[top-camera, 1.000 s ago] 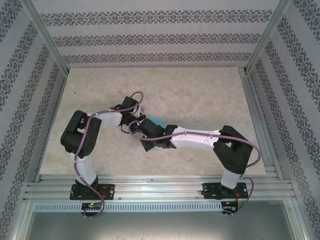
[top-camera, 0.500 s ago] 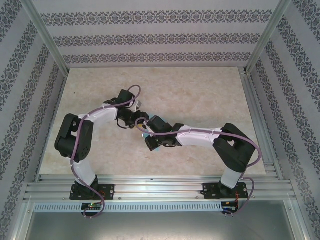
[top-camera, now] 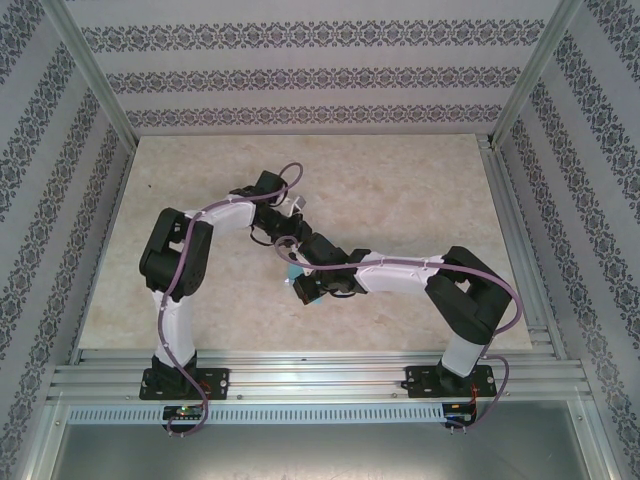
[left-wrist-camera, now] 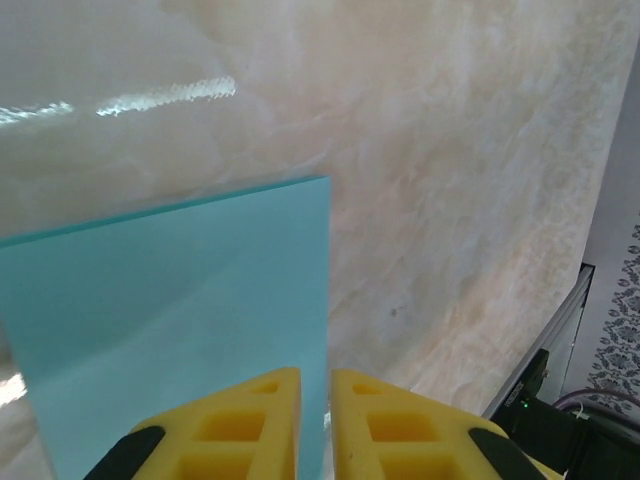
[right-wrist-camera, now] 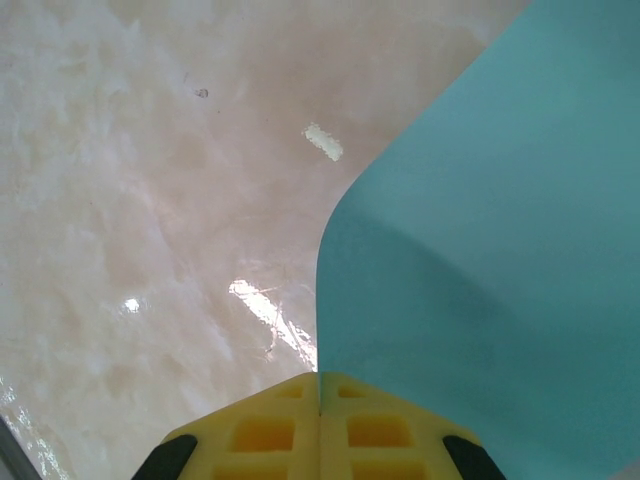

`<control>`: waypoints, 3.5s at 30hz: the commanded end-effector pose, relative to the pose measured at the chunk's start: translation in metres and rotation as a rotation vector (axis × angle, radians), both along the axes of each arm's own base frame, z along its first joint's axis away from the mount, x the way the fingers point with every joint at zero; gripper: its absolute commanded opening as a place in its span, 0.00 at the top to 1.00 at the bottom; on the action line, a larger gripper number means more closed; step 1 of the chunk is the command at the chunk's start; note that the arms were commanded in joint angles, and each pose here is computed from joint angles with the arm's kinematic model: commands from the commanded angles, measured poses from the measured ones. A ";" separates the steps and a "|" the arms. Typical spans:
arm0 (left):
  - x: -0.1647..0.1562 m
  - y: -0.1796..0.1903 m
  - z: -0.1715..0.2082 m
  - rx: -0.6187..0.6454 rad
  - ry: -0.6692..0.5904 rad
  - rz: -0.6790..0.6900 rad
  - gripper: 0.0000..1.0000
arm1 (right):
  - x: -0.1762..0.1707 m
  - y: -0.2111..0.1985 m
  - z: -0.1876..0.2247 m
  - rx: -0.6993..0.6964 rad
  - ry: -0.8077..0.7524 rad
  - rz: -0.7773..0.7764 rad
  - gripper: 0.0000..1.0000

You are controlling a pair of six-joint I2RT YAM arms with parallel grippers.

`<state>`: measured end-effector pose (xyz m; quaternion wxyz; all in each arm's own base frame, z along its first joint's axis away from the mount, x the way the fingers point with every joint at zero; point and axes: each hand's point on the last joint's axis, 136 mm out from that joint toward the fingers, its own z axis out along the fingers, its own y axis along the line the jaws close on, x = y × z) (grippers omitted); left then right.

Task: Fold a paper plane with a square sheet of paper (fold left side to right side)
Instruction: Third fold the triangle at the center of the table.

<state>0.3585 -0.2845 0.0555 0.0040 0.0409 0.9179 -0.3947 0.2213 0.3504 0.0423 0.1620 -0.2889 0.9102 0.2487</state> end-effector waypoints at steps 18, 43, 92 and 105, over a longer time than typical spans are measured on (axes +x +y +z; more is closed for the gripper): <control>-0.004 0.003 -0.056 0.148 0.019 -0.082 0.88 | 0.023 -0.021 0.010 0.107 0.056 -0.092 1.00; -0.007 0.001 -0.062 0.172 0.026 -0.093 0.88 | 0.047 -0.038 -0.019 0.078 0.113 -0.170 1.00; -0.010 0.002 -0.070 0.197 0.033 -0.100 0.89 | 0.040 -0.045 -0.010 0.082 0.105 -0.207 1.00; -0.011 0.002 -0.070 0.200 0.033 -0.101 0.90 | 0.038 -0.050 -0.023 0.051 0.122 -0.220 1.00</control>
